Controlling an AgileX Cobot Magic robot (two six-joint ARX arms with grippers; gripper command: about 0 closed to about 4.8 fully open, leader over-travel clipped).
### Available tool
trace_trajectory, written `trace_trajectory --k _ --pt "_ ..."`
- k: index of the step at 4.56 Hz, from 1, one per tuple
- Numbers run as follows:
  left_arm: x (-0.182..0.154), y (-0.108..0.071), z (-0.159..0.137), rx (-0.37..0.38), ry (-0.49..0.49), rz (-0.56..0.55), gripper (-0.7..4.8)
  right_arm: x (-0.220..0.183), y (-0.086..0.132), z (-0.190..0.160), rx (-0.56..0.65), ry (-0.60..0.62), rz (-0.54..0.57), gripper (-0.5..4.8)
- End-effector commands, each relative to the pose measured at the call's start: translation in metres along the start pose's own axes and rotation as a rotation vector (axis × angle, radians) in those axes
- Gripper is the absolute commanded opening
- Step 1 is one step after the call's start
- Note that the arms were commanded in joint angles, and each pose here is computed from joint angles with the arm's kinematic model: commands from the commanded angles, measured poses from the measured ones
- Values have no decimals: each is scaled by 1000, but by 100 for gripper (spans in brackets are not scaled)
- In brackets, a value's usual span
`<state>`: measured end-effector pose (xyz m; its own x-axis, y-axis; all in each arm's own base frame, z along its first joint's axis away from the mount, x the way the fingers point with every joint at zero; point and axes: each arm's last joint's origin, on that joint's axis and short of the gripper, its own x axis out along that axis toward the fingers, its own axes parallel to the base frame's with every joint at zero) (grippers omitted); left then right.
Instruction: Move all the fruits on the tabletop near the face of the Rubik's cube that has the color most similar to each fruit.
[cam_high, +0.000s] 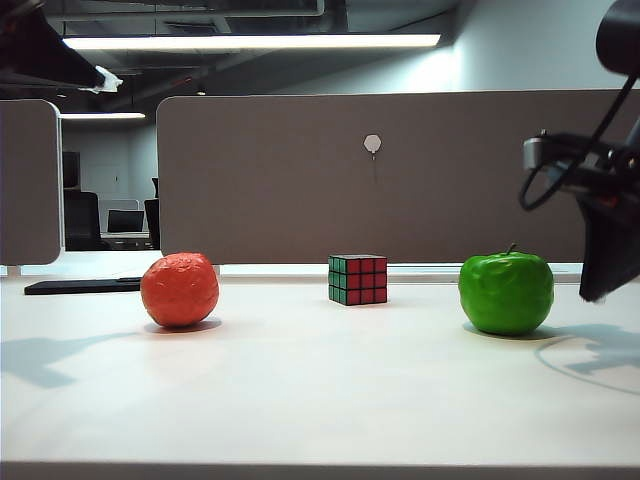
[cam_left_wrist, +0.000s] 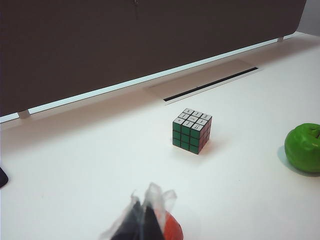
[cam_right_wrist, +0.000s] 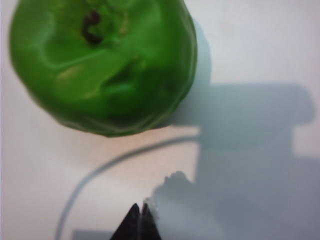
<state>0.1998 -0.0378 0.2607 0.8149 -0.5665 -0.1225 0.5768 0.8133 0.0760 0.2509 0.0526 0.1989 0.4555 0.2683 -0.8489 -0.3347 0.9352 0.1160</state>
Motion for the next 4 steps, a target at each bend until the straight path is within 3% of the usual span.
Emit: trace_trajectory --k 1,4 --pt "0 0 -1 -9 17 -5 -6 35 -8 27 -36 -197 -17 -1" --pt "0 0 -1 -10 17 -5 -6 33 -11 35 -43 -283 -89 -1"
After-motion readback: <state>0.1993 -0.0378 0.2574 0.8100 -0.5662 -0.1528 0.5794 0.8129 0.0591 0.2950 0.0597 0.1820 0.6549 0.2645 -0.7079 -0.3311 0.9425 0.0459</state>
